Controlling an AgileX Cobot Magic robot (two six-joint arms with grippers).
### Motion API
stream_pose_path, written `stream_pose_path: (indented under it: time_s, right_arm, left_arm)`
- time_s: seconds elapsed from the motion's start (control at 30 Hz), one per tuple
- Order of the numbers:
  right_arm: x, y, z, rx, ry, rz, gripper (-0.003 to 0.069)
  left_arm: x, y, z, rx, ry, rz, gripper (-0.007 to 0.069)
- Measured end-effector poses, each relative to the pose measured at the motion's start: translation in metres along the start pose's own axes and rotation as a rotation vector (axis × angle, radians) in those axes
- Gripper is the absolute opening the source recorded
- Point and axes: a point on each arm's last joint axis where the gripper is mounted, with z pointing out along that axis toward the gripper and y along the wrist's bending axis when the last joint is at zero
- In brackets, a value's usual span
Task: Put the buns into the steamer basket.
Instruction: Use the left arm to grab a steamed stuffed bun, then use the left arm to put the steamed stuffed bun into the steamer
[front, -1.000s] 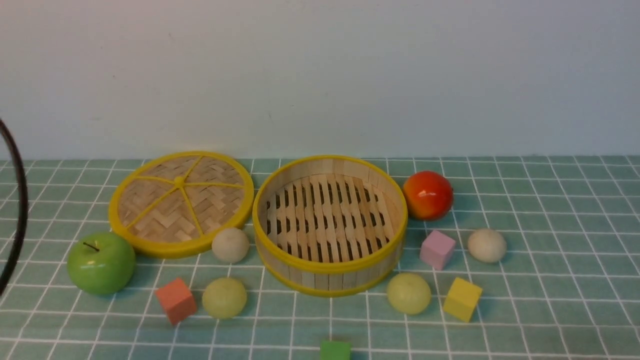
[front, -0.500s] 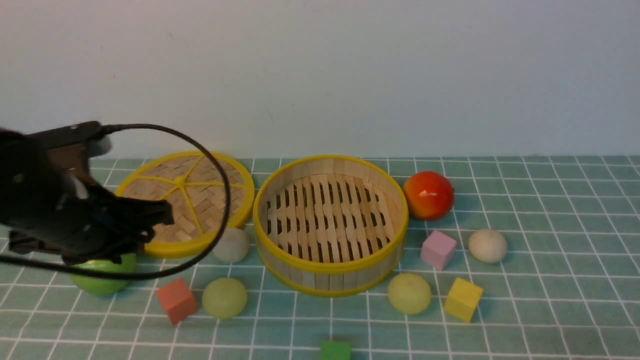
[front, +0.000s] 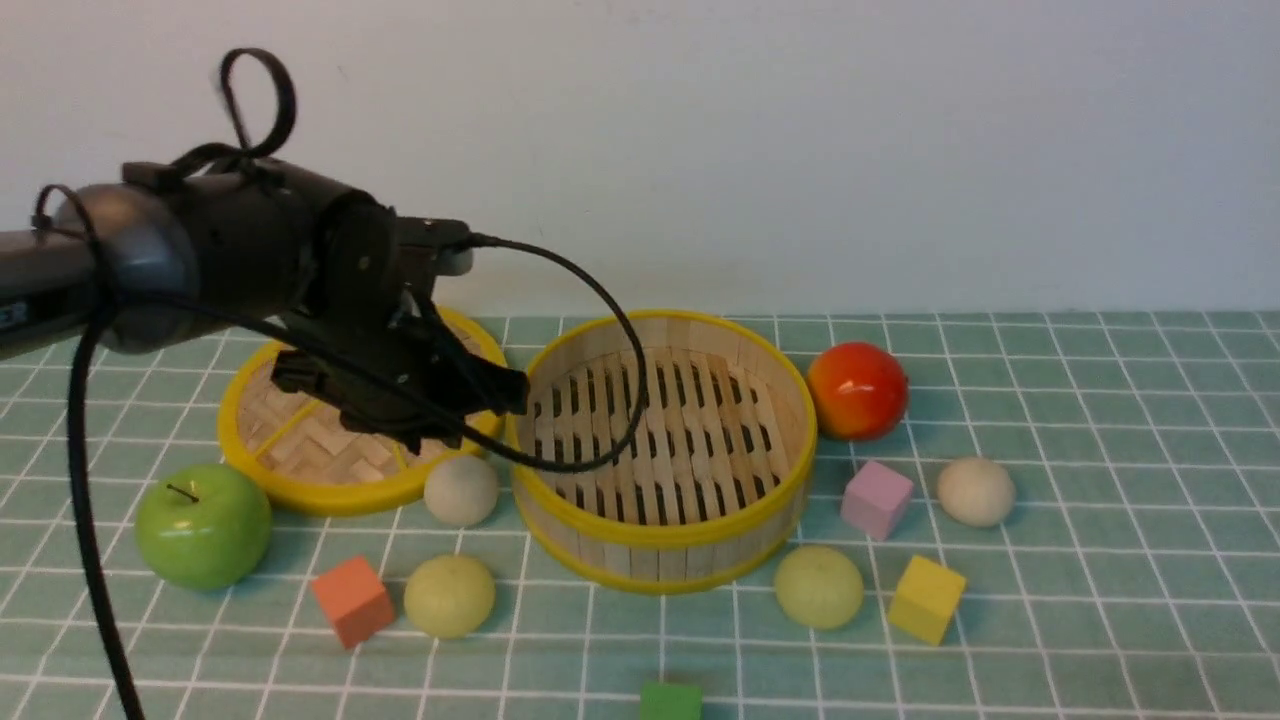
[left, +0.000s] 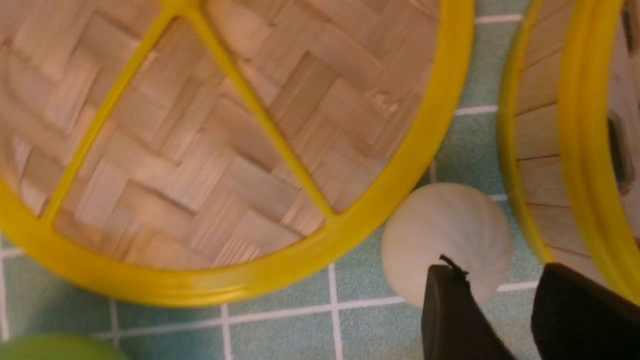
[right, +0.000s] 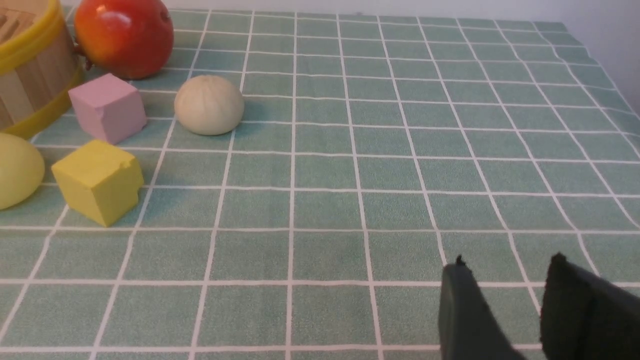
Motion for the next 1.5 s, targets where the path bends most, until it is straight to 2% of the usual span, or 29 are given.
stream_pose_path:
  time_s: [0.17, 0.4, 0.93, 1.03, 1.07, 1.1, 1.13, 1.17, 1.3, 1.47, 1.5]
  right_arm:
    - [0.000, 0.000, 0.000, 0.000, 0.000, 0.000, 0.0240]
    - [0.000, 0.000, 0.000, 0.000, 0.000, 0.000, 0.0240]
    - [0.000, 0.000, 0.000, 0.000, 0.000, 0.000, 0.0240]
    - [0.000, 0.000, 0.000, 0.000, 0.000, 0.000, 0.0240]
    - [0.000, 0.000, 0.000, 0.000, 0.000, 0.000, 0.0240]
    - [0.000, 0.000, 0.000, 0.000, 0.000, 0.000, 0.0240]
    - [0.000, 0.000, 0.000, 0.000, 0.000, 0.000, 0.0240]
    - [0.000, 0.000, 0.000, 0.000, 0.000, 0.000, 0.0240]
    - [0.000, 0.000, 0.000, 0.000, 0.000, 0.000, 0.0240]
    - [0.000, 0.000, 0.000, 0.000, 0.000, 0.000, 0.0240]
    - [0.000, 0.000, 0.000, 0.000, 0.000, 0.000, 0.0240]
  left_arm:
    - [0.004, -0.013, 0.013, 0.007, 0.028, 0.051, 0.0238]
    - [0.008, -0.009, 0.026, -0.042, 0.055, 0.007, 0.0238]
    - [0.009, -0.010, 0.045, -0.043, 0.045, 0.000, 0.0230]
    - [0.009, -0.010, 0.045, -0.043, 0.043, 0.000, 0.0169]
    - [0.009, -0.010, 0.045, -0.043, 0.043, 0.000, 0.0099]
    - [0.009, -0.010, 0.045, -0.043, 0.043, 0.000, 0.0090]
    - [0.009, -0.010, 0.045, -0.044, 0.046, 0.000, 0.0029]
    - [0.010, -0.010, 0.045, -0.046, 0.049, 0.001, 0.0001]
    - [0.008, -0.009, 0.037, -0.064, 0.077, -0.003, -0.0013]
    - [-0.006, -0.007, 0.000, -0.075, 0.051, -0.022, -0.0013]
    - [-0.016, -0.007, -0.022, -0.064, 0.018, -0.052, -0.0013]
